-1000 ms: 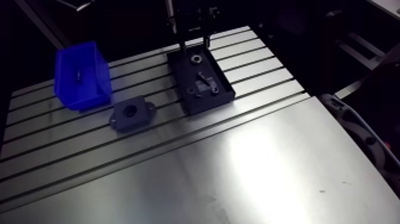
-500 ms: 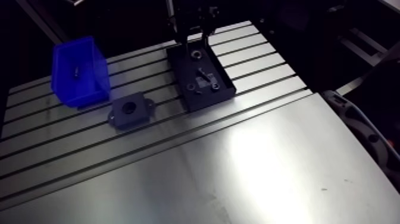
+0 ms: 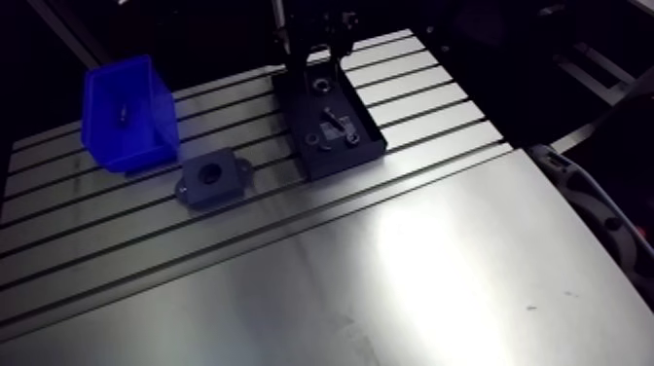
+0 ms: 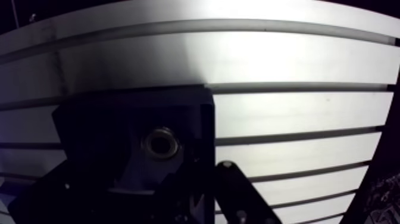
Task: Pick up the bearing and press it into the housing until flush.
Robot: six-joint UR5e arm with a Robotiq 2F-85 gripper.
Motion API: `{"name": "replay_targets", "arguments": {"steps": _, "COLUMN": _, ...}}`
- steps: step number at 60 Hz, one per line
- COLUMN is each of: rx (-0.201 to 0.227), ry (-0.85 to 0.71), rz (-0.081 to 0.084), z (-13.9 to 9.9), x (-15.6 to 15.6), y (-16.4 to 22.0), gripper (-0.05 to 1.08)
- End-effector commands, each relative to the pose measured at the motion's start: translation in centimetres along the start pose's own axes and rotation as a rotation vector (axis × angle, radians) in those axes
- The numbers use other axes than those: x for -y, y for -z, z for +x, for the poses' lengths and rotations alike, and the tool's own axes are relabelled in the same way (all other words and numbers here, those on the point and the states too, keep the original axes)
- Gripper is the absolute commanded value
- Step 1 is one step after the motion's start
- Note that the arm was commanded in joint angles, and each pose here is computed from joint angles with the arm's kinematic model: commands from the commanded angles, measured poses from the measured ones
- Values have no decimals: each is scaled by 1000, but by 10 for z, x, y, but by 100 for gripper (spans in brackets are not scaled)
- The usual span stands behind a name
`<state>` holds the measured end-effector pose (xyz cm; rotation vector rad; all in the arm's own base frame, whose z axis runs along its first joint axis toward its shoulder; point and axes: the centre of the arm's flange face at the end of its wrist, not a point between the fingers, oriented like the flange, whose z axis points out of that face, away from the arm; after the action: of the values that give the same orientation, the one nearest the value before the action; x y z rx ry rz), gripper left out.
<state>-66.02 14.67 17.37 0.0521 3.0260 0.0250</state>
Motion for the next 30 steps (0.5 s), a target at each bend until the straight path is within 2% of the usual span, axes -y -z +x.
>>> {"name": "replay_targets", "arguments": {"steps": 1, "rx": 3, "ry": 0, "rz": 1, "z": 0, "x": 0, "y": -2, "gripper": 42}}
{"name": "replay_targets", "arguments": {"steps": 30, "rx": 10, "ry": -1, "rz": 4, "z": 0, "x": -1, "y": -7, "gripper": 45}}
